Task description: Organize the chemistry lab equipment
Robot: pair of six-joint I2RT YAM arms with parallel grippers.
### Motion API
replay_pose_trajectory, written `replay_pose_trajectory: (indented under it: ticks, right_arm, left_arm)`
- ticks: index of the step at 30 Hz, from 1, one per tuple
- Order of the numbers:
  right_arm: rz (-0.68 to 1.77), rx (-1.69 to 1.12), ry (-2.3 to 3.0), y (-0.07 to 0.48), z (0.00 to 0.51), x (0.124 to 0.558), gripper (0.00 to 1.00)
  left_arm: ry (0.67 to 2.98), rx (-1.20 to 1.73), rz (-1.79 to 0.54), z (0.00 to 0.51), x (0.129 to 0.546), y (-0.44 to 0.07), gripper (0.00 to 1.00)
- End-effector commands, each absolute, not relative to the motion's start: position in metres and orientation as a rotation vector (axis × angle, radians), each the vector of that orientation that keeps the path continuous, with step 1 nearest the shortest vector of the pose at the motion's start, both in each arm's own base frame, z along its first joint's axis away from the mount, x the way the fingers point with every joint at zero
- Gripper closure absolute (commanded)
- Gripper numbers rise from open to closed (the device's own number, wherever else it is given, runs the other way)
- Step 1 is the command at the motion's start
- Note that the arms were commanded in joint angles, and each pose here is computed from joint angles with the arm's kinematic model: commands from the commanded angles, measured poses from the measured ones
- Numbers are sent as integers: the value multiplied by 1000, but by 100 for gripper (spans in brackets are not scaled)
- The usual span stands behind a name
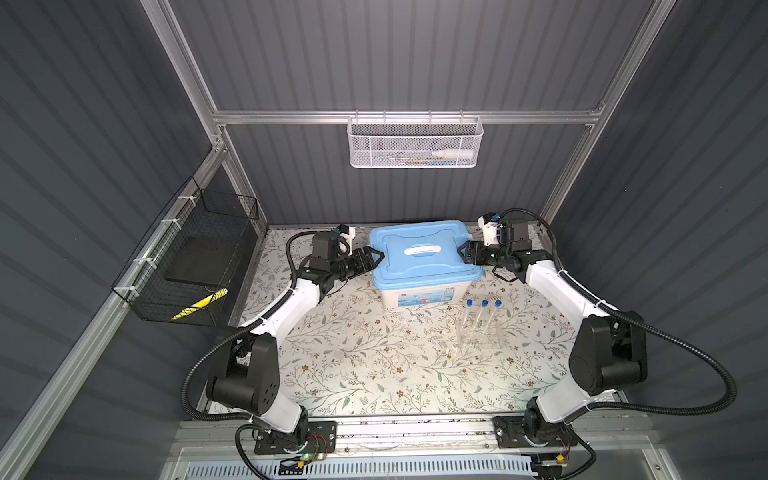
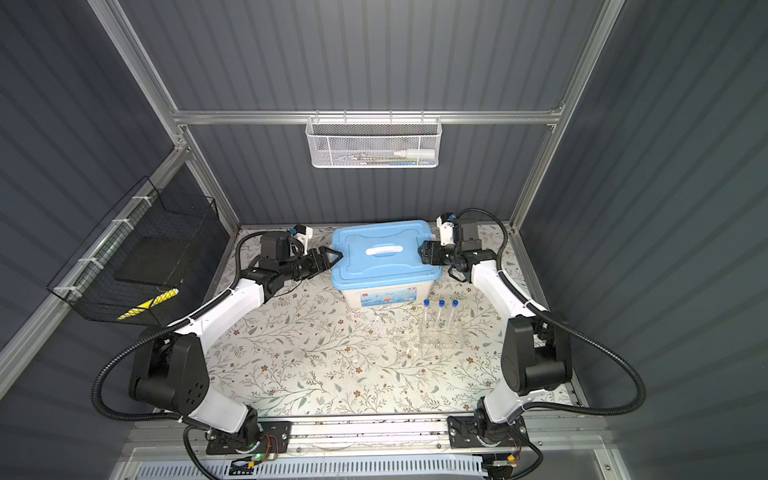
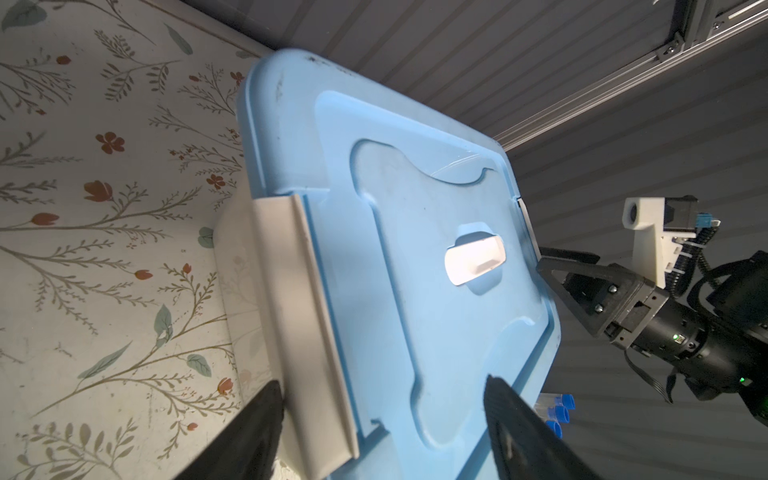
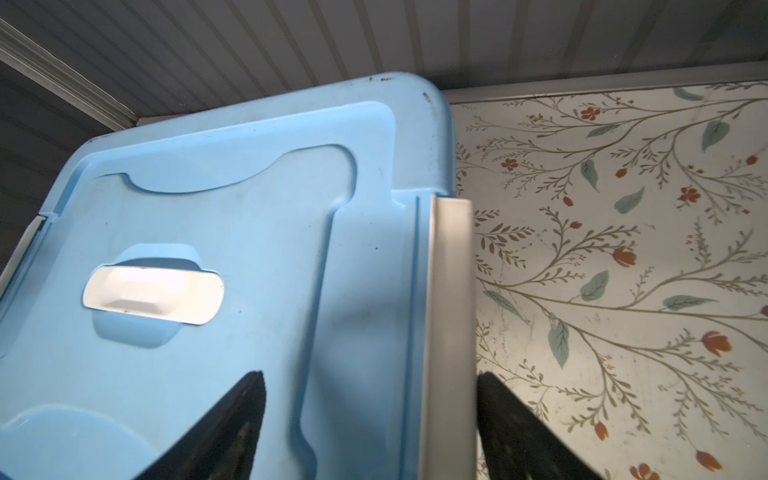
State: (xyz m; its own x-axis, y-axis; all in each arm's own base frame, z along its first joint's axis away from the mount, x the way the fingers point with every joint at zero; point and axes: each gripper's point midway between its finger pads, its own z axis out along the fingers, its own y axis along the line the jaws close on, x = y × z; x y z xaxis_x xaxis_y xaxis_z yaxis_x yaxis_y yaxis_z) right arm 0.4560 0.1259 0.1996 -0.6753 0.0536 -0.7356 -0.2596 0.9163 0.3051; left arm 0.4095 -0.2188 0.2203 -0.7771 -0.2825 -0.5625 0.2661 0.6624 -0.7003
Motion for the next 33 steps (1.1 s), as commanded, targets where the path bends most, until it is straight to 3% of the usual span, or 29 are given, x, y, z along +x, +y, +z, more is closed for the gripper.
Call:
replay_pose_trajectory:
  ticks: [1,33]
  right_arm:
    - [502,-178,2207,131,227,454,19]
    - [635,-212,2214,149,235,445,26]
  left_arm:
    - [2170,45,-1047,244,406,-220,22]
    - [2196,71,-1101,231,414,-242,24]
